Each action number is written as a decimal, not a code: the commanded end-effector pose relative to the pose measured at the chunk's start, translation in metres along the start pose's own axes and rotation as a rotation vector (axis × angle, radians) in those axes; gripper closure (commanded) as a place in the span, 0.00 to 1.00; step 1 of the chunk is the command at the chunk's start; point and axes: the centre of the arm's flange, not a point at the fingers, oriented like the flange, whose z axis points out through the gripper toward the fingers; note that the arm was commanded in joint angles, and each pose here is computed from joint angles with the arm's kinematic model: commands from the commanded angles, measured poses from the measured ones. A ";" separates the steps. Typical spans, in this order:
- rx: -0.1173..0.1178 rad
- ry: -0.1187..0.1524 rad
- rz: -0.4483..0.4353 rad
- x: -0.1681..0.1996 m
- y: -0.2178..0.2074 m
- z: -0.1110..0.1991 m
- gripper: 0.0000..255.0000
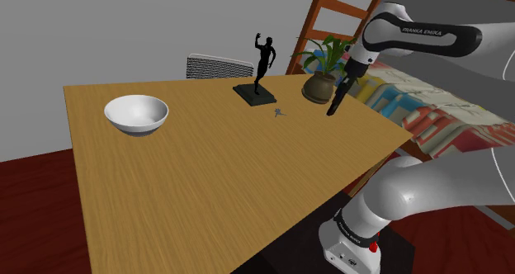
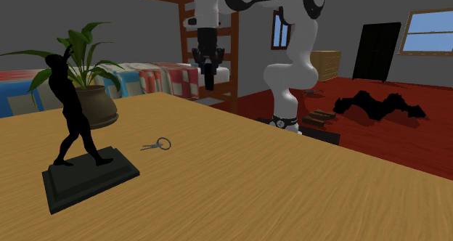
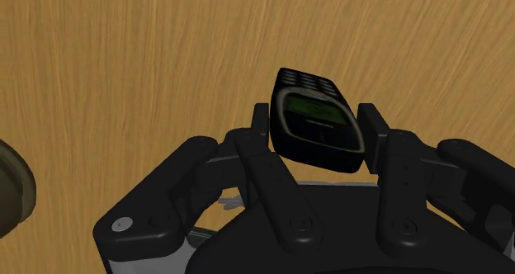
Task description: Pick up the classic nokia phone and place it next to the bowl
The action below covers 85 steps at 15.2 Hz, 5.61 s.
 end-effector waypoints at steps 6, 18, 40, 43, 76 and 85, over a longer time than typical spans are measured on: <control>0.000 0.000 0.000 0.058 -0.054 0.000 1.00; 0.000 0.000 0.000 0.173 -0.162 0.007 1.00; 0.000 0.000 0.000 0.385 -0.360 0.020 1.00; 0.000 0.000 0.000 0.414 -0.387 0.022 1.00; 0.000 0.000 0.000 0.452 -0.422 0.166 1.00; 0.000 0.000 0.000 0.452 -0.424 0.170 0.00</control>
